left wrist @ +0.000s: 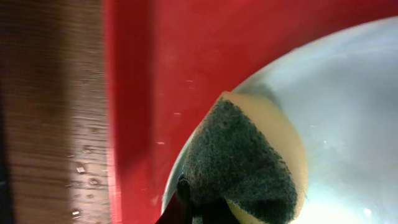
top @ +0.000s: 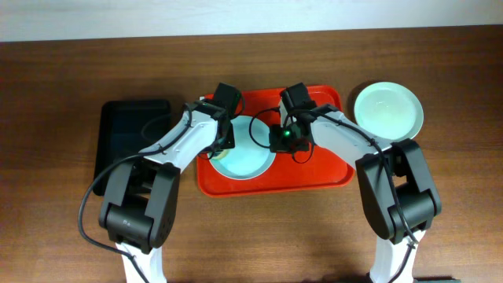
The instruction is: Clean dirty plates on tray and stack at the side
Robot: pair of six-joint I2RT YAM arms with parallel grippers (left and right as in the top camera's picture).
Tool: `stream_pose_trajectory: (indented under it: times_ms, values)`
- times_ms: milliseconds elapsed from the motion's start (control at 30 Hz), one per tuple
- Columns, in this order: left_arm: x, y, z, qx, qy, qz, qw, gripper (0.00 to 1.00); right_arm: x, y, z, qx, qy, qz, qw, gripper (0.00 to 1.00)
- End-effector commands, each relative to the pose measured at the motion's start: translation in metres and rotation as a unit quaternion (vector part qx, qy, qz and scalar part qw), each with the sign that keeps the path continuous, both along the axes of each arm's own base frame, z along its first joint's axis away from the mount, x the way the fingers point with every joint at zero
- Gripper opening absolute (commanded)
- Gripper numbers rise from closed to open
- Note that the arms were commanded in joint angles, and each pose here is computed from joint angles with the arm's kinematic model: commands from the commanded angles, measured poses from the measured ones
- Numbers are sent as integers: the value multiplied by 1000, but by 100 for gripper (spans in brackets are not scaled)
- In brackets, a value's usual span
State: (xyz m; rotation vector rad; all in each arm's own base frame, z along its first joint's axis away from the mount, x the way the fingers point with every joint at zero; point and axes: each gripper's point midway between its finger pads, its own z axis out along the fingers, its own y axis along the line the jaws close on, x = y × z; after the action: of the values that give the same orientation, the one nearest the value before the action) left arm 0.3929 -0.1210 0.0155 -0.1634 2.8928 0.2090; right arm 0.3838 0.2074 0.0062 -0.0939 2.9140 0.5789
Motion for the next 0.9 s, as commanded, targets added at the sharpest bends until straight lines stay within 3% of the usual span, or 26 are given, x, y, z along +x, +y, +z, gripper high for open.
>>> stream_pose_trajectory:
  times_ms: [0, 133, 233, 433, 533, 733, 833, 867]
  values:
    - [22, 62, 49, 71, -67, 58, 994, 0, 1, -22, -15, -51, -6, 17, 999, 4]
    - [28, 61, 95, -5, -109, 72, 991, 0, 11, -18, 6, -48, -31, 33, 998, 4]
    - [29, 88, 128, -49, -141, 107, 983, 0, 23, -27, 38, -87, -64, 36, 994, 4]
    - [16, 148, 99, -88, -93, 187, 974, 0, 40, -37, 111, -228, -149, 56, 961, 4]
    - [9, 171, 75, -81, -69, 216, 970, 0, 43, -37, 143, -306, -188, 58, 931, 4]
    - [4, 206, 25, -74, -23, 264, 961, 0, 37, -30, 211, -463, -284, 48, 838, 4]
    - [2, 215, 15, -91, -15, 279, 956, 0, 29, -23, 231, -533, -312, 85, 782, 4]
    - [3, 216, 14, -97, -16, 280, 955, 12, 26, -20, 239, -554, -321, 93, 762, 4]
